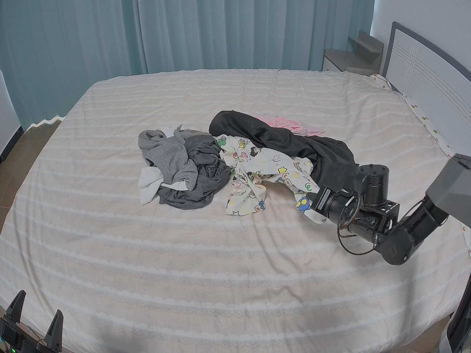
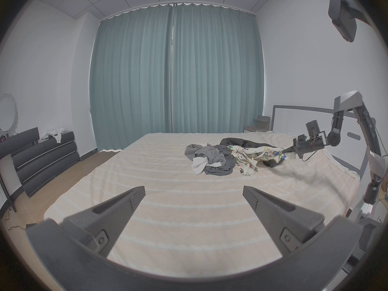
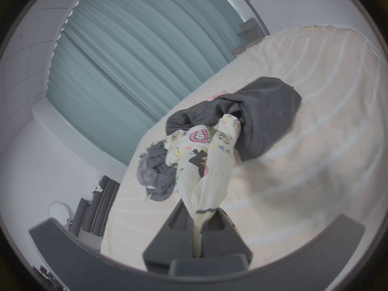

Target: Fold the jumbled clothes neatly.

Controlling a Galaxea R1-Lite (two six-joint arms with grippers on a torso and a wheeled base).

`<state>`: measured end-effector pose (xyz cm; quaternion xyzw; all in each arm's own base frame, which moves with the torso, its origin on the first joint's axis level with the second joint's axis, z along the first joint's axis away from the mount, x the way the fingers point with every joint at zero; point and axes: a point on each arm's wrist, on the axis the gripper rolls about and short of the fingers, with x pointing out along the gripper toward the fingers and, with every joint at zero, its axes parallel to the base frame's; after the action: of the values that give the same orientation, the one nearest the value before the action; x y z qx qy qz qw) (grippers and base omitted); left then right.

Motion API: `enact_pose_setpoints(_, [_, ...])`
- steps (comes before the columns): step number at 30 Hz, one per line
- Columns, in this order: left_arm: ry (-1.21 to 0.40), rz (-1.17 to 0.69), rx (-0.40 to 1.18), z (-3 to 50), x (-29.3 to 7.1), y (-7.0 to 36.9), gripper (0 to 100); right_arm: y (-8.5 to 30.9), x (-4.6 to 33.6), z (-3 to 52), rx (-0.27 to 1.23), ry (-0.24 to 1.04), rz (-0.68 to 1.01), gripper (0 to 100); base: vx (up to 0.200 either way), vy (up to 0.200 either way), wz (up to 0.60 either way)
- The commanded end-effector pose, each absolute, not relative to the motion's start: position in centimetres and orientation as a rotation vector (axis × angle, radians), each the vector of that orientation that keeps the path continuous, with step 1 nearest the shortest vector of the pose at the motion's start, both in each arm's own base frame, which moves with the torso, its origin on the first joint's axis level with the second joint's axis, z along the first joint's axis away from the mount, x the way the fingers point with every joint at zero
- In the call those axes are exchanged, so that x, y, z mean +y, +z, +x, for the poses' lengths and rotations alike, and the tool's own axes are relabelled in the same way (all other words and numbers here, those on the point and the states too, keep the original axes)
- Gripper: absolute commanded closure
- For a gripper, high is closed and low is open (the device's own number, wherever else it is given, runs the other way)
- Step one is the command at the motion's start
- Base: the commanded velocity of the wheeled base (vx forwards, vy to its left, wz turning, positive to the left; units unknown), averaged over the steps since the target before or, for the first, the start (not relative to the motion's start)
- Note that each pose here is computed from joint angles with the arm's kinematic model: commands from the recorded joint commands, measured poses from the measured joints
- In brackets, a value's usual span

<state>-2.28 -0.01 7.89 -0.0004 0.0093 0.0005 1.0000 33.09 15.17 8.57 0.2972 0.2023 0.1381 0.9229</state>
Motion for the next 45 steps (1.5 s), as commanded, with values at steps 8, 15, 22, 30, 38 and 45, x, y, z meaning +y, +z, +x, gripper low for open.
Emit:
enact_pose_setpoints(8, [0.000,0.001,0.018,-2.3,0.0,7.5,0,16.3,16.0,25.6,0.272,0.498,0.645,100,0.000,0.000,0.00])
enact_pose_setpoints(15, [-0.002,0.018,0.015,-2.3,0.0,7.5,0,19.4,16.0,22.0,0.205,0.596,0.662,100,0.000,0.000,0.00])
enact_pose_setpoints(22, [-0.065,-0.047,-0.029,-2.5,-0.1,8.9,0,23.7,15.2,19.4,0.127,0.710,0.648,100,0.000,0.000,0.00])
enact_pose_setpoints(30, [-0.355,-0.204,-0.015,0.7,-0.7,21.1,0,29.0,15.6,18.7,0.058,0.814,0.648,100,0.000,0.000,0.00])
enact_pose_setpoints(38, [-0.707,-0.128,0.279,7.5,-3.0,20.2,0,32.1,17.9,17.5,0.056,0.921,0.576,100,0.000,0.000,0.00])
enact_pose_setpoints(45, [-0.897,-0.088,0.513,10.6,-6.4,17.5,0,34.2,19.6,16.2,0.031,0.997,0.529,100,0.000,0.000,0.00])
